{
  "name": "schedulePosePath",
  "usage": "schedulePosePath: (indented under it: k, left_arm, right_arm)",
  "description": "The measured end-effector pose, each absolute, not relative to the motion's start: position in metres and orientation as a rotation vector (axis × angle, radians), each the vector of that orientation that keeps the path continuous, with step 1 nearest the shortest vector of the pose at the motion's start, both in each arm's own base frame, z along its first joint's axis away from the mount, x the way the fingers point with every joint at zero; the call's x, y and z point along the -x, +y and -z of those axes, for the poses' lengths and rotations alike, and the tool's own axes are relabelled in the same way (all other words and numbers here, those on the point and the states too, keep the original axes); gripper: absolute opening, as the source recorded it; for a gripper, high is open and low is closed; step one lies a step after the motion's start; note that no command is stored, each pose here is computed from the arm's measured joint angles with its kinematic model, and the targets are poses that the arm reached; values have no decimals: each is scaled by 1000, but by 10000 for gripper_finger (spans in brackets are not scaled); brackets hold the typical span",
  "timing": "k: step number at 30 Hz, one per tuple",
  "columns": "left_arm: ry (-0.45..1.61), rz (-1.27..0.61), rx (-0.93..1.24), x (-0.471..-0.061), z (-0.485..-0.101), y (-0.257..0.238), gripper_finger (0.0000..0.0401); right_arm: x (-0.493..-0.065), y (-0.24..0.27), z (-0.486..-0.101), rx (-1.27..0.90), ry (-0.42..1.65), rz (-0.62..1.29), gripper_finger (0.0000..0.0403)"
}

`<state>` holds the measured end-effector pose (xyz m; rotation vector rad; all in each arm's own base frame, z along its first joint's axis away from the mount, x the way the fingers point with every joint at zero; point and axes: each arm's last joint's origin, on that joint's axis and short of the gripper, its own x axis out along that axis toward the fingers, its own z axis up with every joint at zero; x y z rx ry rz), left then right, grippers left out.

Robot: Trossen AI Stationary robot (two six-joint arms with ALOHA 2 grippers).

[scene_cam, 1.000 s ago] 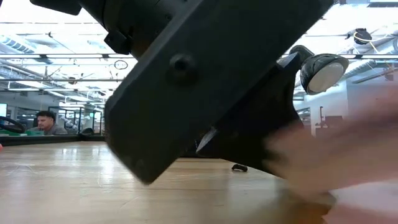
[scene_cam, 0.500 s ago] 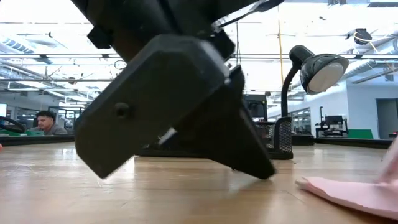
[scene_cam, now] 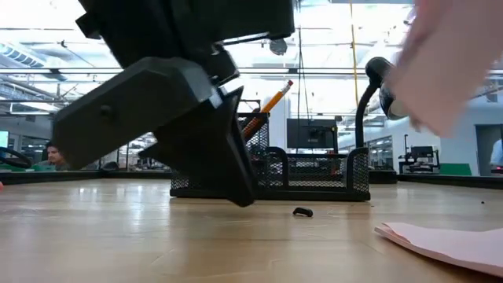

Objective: Pick and place office supplies into organizer
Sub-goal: Put the top sticky notes into the right section of the desk organizer

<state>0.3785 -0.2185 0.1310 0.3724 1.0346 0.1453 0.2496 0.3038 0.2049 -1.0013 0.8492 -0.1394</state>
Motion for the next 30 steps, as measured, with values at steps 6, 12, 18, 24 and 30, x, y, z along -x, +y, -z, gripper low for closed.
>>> schedulePosePath:
  k: [6,12,18,24,30]
  left_arm:
    - [1050,-149,-365,-370,-130,-227,136]
    - [1010,-123,-403,-356,-145,-244,136]
    - [909,-151,-439,-343,-163,-259,136]
    - [891,-133,-443,-337,-167,-266,136]
    - [889,-145,-430,-342,-167,-261,136]
  right_arm:
    - [-264,279,-206,1033,890,262,0]
    - [-281,252,-208,1032,957,363,0]
    - [-293,236,-208,1037,984,408,0]
    - [-292,235,-205,949,1108,327,1]
    - [-286,237,-202,796,1200,316,27]
